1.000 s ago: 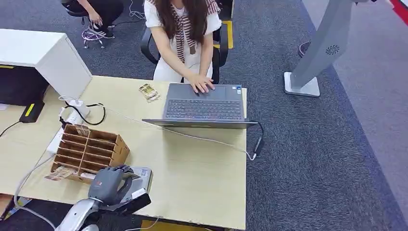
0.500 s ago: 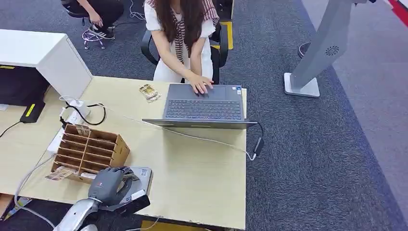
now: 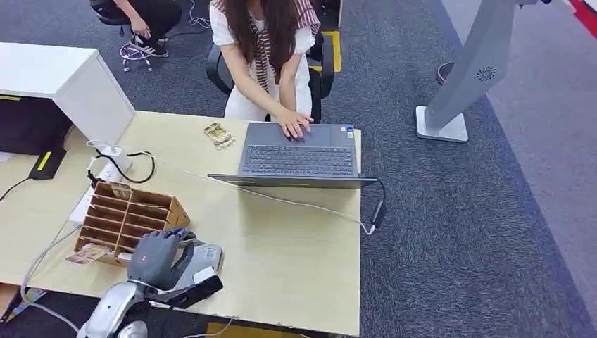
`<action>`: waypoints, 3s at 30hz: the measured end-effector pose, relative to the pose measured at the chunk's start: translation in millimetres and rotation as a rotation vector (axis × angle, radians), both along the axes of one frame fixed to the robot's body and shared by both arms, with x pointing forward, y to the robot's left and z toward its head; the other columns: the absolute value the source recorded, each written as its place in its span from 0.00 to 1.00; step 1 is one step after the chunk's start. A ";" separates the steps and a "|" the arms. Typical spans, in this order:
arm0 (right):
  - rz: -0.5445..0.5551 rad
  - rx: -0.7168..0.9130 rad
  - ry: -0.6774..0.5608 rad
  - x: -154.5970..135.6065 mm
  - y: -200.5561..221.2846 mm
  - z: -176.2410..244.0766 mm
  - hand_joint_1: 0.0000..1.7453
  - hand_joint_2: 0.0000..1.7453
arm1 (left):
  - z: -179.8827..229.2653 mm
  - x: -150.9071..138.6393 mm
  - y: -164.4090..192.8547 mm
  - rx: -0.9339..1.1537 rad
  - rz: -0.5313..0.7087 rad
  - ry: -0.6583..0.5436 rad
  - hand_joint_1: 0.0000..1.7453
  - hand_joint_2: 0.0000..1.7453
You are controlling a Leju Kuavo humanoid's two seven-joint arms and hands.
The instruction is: Pass the card to the sensor for recognition and then transmit it.
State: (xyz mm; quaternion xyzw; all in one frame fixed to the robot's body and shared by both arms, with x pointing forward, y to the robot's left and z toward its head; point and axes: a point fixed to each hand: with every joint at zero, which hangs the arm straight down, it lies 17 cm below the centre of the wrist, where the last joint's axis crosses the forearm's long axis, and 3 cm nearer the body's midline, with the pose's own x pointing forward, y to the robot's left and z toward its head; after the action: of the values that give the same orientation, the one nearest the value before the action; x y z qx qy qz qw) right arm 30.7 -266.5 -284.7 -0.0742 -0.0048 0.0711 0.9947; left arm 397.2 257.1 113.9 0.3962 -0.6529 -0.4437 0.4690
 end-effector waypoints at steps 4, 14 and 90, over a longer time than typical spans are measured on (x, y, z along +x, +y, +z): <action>0.006 -0.001 -0.001 0.5 -0.2 0.0 0.00 1.00 | 63.6 12.0 -6.6 -0.026 -0.006 -0.172 1.00 1.00; 0.047 0.003 -0.005 3.4 0.8 0.3 0.00 1.00 | 176.5 58.9 5.3 0.020 0.089 -0.379 1.00 1.00; -0.025 -0.037 0.024 -5.2 -5.3 0.1 0.00 1.00 | 1.5 -55.3 218.3 0.387 0.466 -0.252 0.00 1.00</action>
State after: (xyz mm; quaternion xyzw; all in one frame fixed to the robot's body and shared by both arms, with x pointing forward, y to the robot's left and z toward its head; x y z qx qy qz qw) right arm 25.4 -271.7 -284.6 -0.0919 0.0096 0.0597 0.9939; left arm 341.9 475.4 115.4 0.6686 -0.5011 -0.3875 0.3895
